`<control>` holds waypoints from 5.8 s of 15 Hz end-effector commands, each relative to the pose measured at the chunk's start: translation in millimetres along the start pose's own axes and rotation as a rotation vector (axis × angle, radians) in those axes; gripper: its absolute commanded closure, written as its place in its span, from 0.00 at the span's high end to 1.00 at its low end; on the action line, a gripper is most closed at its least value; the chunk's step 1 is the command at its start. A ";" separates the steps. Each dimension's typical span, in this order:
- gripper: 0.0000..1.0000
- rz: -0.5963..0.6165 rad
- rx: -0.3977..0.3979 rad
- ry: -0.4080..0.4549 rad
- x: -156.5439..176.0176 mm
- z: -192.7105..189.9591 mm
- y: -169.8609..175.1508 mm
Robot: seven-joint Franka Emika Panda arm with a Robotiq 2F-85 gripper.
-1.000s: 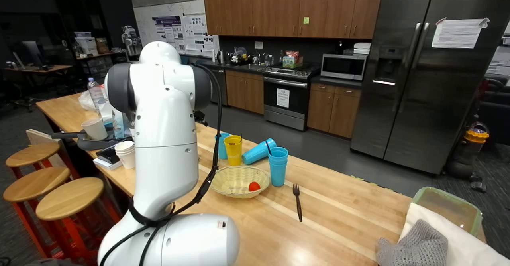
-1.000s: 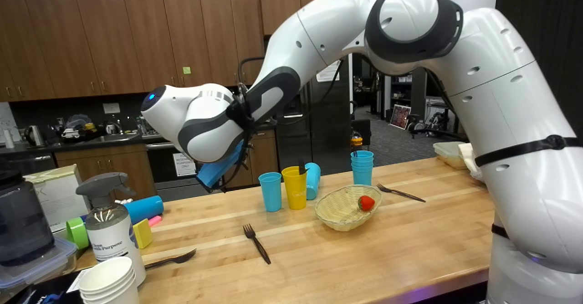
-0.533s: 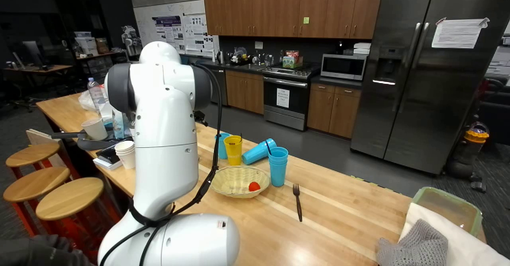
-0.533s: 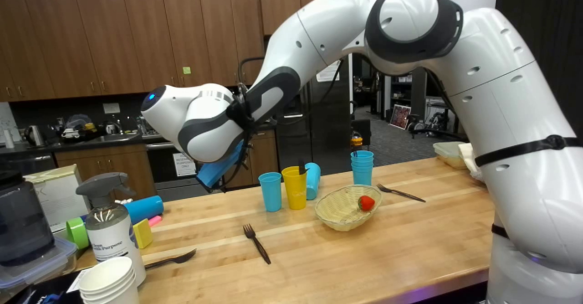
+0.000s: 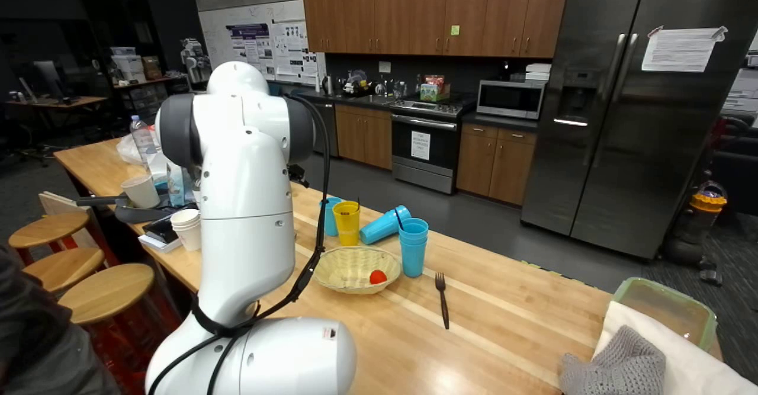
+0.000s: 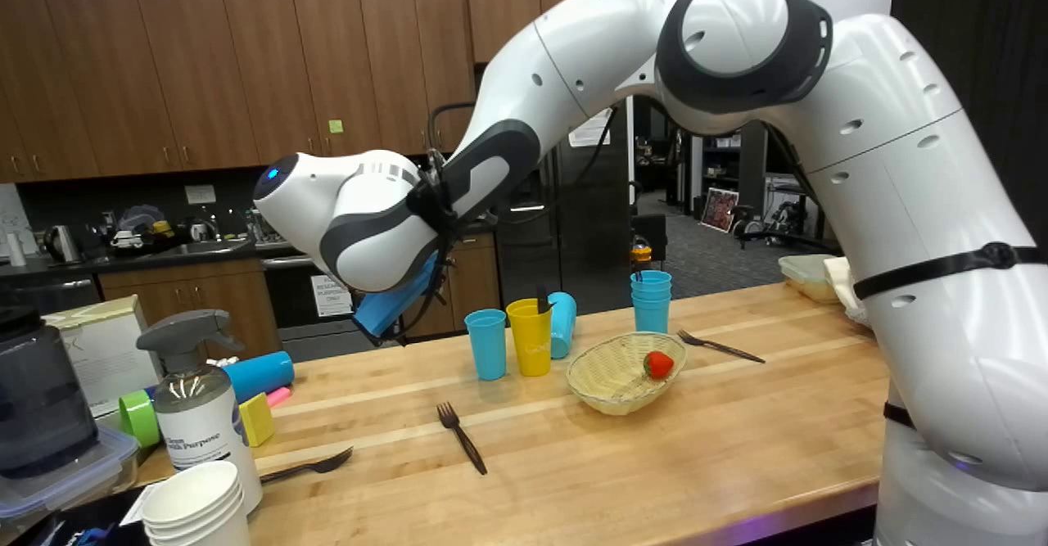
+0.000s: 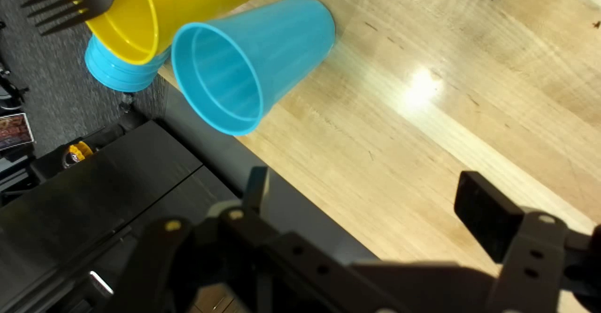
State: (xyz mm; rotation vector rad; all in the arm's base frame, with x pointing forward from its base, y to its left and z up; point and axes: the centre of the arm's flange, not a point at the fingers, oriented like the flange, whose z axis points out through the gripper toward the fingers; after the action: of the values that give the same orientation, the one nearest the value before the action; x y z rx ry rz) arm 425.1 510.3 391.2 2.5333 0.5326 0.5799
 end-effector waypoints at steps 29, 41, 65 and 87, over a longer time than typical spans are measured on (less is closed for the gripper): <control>1.00 0.000 0.000 0.000 0.0 0.0 0.0; 1.00 0.000 0.000 0.000 0.0 0.0 0.0; 1.00 0.000 0.000 0.000 0.0 0.0 0.0; 1.00 0.362 -0.120 -0.405 -86.9 40.8 -87.5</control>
State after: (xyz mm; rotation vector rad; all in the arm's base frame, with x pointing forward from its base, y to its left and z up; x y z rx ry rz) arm 353.2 534.0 286.7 2.6096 0.0611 0.1936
